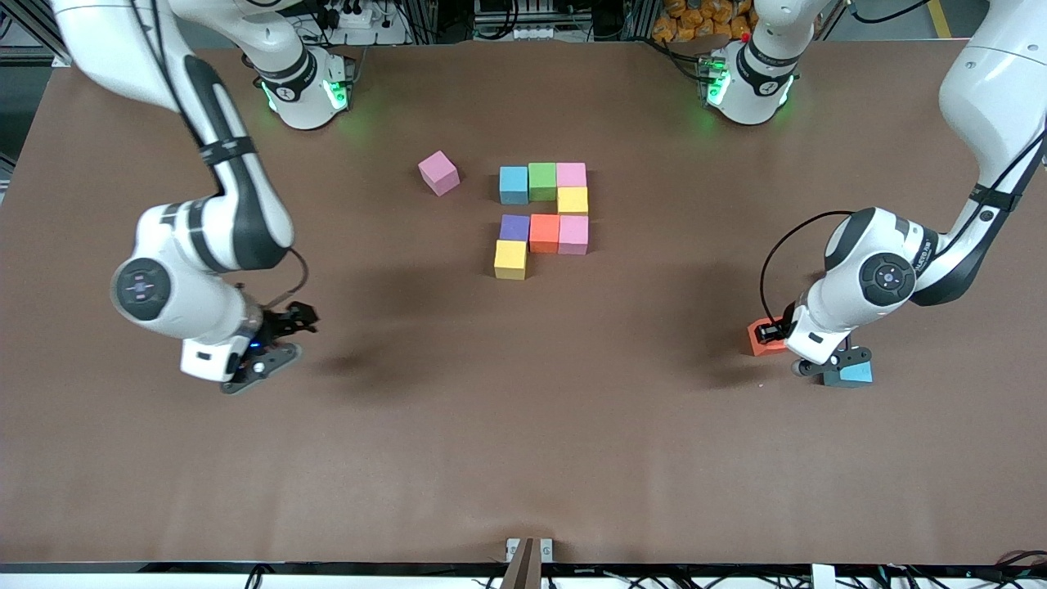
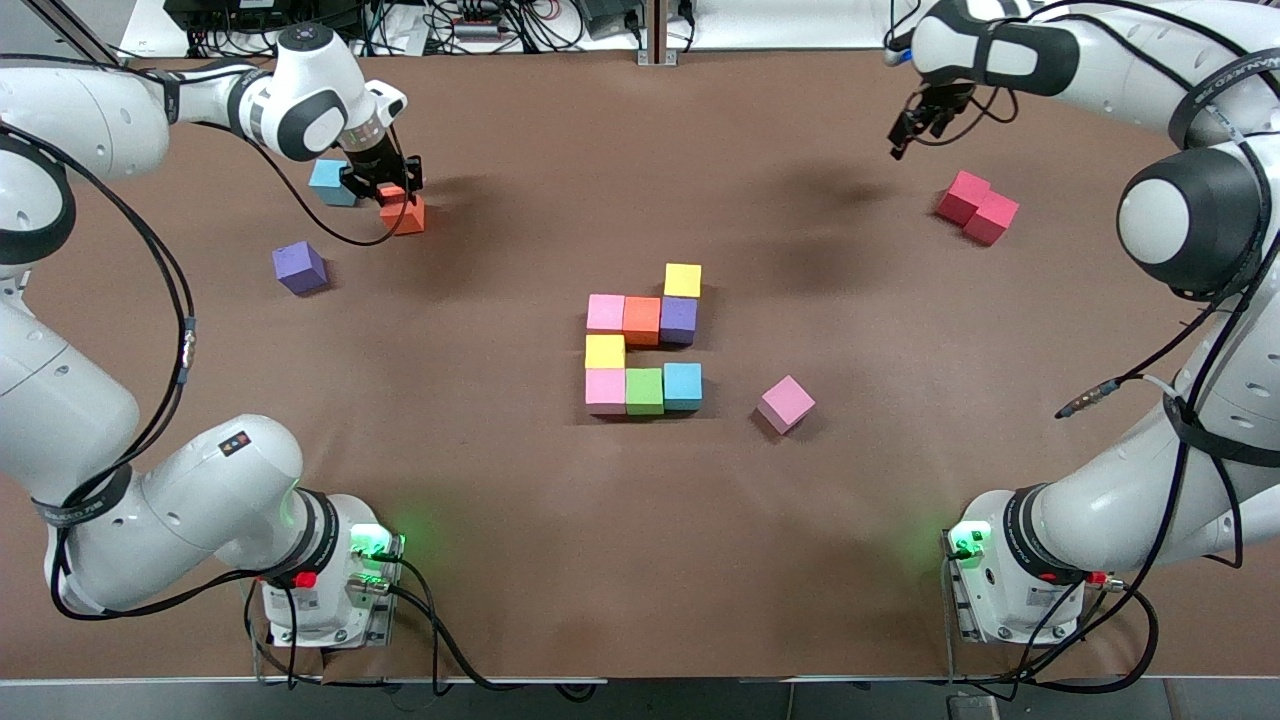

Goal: Form number 2 with 11 blocks
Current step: 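Lift the orange cube while the right gripper reaches the pink cube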

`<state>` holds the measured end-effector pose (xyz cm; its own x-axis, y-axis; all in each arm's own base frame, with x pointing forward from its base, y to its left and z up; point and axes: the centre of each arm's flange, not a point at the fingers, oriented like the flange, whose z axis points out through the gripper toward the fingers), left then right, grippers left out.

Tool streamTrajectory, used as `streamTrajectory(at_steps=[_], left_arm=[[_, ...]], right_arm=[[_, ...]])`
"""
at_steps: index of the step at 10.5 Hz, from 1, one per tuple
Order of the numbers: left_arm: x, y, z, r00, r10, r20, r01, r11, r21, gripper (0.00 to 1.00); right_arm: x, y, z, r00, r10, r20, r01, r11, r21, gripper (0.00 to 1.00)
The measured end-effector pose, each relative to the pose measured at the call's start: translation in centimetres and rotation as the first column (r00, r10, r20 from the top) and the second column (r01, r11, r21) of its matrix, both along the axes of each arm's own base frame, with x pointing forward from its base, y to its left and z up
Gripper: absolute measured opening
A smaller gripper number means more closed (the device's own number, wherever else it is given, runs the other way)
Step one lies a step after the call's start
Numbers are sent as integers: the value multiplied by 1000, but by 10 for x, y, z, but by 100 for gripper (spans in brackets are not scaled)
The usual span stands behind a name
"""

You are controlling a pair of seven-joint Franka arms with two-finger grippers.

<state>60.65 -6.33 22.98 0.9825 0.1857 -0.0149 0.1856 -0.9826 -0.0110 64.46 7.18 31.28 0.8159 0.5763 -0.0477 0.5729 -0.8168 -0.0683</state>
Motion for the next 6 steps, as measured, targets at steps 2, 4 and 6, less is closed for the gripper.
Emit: streamTrajectory(at_steps=[2, 4, 6], left_arm=[[1, -42, 29, 997, -61, 46, 63, 997, -33, 52], [-6, -99, 53, 985, -148, 87, 152, 987, -51, 52], [-14, -158, 66, 968, -224, 117, 231, 971, -54, 52]], right_arm=[[-2, -33, -10, 992, 123, -7, -123, 992, 12, 100], [-8, -65, -29, 969, 247, 17, -248, 969, 19, 100], [-16, -89, -47, 945, 324, 34, -325, 945, 18, 100]])
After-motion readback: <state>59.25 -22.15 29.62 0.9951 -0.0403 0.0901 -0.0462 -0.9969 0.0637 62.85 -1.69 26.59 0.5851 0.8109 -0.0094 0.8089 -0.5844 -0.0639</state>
